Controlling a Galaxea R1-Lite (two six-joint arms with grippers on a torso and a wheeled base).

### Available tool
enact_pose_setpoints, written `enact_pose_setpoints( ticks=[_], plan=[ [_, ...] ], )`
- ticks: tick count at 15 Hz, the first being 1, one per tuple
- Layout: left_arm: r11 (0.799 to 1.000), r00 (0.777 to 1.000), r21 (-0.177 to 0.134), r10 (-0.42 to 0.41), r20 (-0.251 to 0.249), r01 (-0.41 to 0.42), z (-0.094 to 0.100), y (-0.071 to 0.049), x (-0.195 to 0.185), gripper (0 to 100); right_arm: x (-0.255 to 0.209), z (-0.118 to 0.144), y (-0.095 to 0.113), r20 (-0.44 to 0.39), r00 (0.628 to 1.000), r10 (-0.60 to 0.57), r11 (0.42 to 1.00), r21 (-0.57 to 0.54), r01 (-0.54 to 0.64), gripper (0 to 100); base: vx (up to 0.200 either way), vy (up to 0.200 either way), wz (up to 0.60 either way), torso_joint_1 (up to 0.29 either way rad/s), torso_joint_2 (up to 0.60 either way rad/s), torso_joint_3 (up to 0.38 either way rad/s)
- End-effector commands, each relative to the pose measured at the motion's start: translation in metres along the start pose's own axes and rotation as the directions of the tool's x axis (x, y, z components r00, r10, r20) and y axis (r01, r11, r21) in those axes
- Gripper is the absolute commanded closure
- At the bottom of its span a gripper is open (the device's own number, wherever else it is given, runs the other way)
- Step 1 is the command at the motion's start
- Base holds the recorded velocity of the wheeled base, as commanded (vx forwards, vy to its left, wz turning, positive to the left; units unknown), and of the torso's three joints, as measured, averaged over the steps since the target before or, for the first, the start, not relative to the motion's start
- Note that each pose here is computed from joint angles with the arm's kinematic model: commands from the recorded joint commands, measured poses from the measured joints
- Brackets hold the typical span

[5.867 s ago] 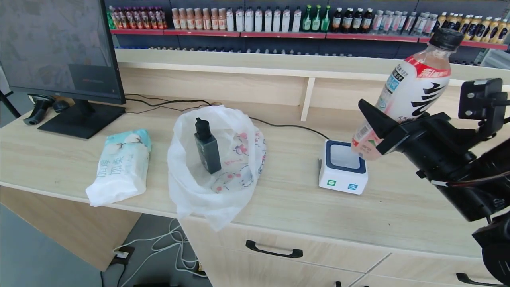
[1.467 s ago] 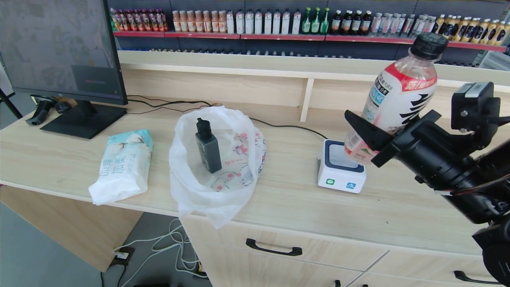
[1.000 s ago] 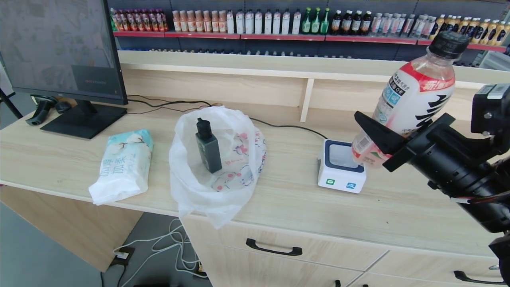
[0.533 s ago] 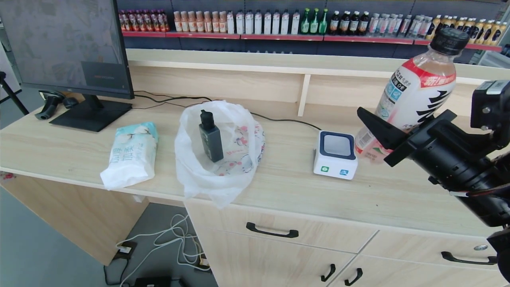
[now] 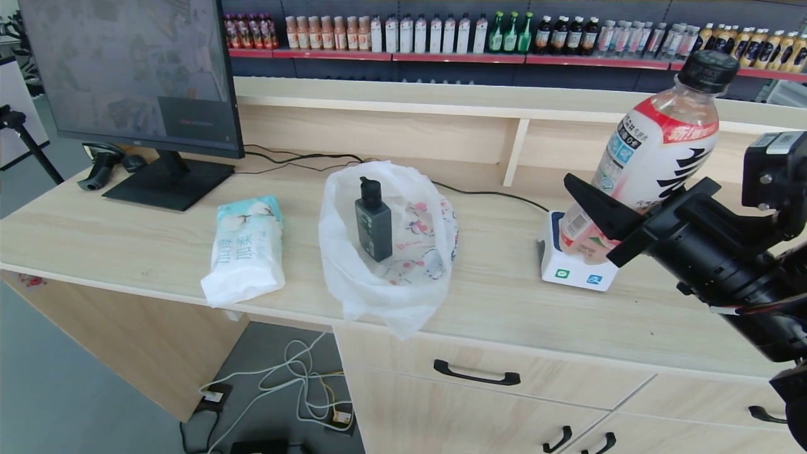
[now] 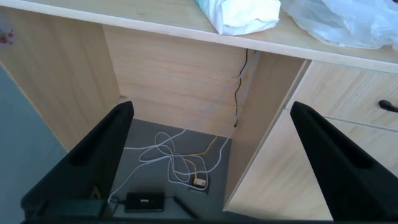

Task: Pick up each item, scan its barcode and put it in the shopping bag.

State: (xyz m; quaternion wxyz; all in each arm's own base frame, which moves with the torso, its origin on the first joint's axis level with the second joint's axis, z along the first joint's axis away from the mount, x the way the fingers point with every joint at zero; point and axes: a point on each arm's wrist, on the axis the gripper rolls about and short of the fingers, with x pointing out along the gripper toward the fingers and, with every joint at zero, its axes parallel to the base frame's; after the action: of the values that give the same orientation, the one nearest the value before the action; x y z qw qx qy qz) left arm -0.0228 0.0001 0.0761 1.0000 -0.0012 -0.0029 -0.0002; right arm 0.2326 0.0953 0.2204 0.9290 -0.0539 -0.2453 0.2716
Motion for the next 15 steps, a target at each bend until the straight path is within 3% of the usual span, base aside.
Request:
enact_pose_setpoints(
  ticks=[1, 9, 15],
  plan=[
    [1.0, 1.0, -0.001, 0.0, 0.0, 0.0, 0.0, 0.0, 0.0, 0, 0.0004, -0.0019, 0.0003, -0.006, 1.0, 0.001, 1.0, 0.001, -0.001, 100, 0.0, 0.2, 0.0, 0.002, 0.0, 0.002],
    [1.0, 1.0, -0.001, 0.0, 0.0, 0.0, 0.0, 0.0, 0.0, 0, 0.0036, -0.0068, 0.0002, -0.016, 1.0, 0.003, 1.0, 0.003, -0.003, 100, 0.0, 0.2, 0.0, 0.004, 0.0, 0.002],
    [1.0, 1.0, -0.001, 0.0, 0.0, 0.0, 0.0, 0.0, 0.0, 0, -0.0056, -0.0095, 0.0028, -0.046, 0.999, 0.008, 1.0, 0.011, -0.007, 100, 0.033, 0.0, 0.0, 0.0, 0.0, 0.0]
  ],
)
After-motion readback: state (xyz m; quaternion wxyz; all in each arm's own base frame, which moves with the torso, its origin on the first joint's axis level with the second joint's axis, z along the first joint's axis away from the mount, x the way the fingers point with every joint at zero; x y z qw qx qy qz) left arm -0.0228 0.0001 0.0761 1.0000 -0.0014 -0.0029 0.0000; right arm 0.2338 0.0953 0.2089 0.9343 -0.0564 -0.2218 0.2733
